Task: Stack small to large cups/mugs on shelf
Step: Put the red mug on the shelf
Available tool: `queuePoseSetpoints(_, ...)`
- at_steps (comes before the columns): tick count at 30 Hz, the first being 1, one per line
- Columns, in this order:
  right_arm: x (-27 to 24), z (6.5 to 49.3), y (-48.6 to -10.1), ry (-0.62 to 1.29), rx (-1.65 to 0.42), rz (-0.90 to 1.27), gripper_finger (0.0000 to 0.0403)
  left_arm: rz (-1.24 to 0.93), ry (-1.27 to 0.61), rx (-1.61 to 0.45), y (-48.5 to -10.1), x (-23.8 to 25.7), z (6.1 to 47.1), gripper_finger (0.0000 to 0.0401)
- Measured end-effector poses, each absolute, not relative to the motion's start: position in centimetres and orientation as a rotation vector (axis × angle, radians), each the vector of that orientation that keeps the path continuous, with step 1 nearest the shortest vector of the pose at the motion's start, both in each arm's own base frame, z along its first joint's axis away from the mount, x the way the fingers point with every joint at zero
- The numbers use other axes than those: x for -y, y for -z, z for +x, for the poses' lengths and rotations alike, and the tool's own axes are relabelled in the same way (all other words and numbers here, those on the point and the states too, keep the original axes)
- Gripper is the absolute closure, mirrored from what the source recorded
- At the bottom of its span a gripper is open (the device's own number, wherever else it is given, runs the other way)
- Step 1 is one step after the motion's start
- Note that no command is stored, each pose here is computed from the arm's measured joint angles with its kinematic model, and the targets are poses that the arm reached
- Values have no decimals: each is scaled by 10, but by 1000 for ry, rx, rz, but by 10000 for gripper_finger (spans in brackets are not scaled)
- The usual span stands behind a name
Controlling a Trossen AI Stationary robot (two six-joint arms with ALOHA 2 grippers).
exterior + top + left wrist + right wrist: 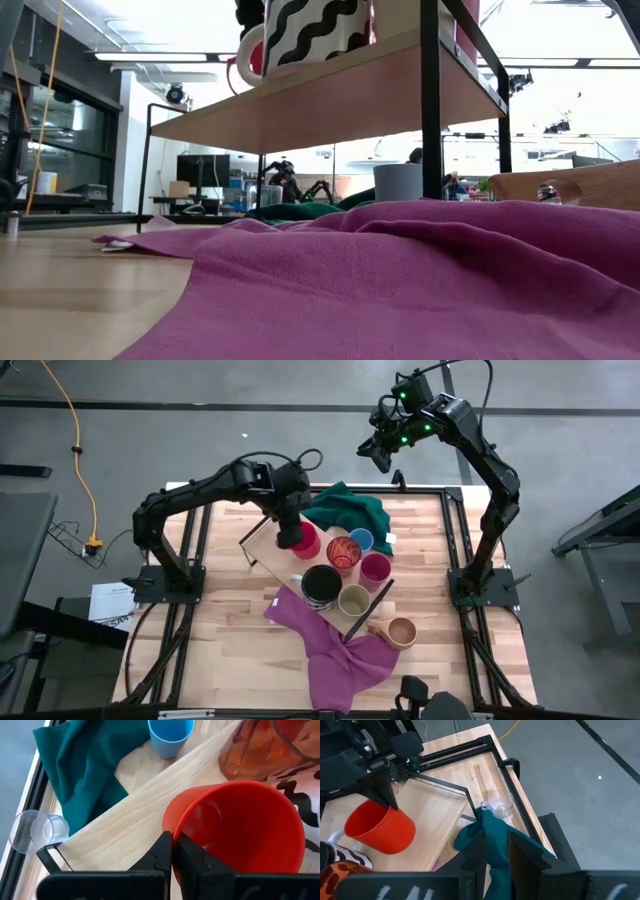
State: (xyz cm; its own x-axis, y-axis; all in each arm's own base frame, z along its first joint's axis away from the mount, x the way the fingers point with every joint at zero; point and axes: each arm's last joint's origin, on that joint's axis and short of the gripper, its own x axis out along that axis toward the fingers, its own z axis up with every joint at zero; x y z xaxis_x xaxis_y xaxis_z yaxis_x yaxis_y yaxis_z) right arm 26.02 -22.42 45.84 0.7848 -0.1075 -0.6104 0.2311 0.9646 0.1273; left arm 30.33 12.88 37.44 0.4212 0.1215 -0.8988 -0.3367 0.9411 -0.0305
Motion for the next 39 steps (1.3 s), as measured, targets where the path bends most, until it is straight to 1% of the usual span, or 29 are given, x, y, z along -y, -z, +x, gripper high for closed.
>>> queuePoseSetpoints(9,224,260,-458,183,-645,201,334,-197,-297,-1047,-378,-133,307,401)
queuePoseSetpoints(18,224,260,-458,180,-645,194,334,-286,-336,-1036,-378,-138,304,401)
queuePoseSetpoints(22,224,260,-458,177,-645,184,334,-337,-301,-1064,-376,-133,302,401)
queuePoseSetpoints(28,224,260,-458,174,-646,175,334,-338,-266,-1158,-377,-118,297,401)
queuePoseSetpoints(35,224,260,-458,171,-646,164,334,-336,-277,-1151,-390,-115,293,401)
queuePoseSetpoints(39,224,260,-458,169,-647,158,334,-339,-277,-1165,-389,-115,292,401)
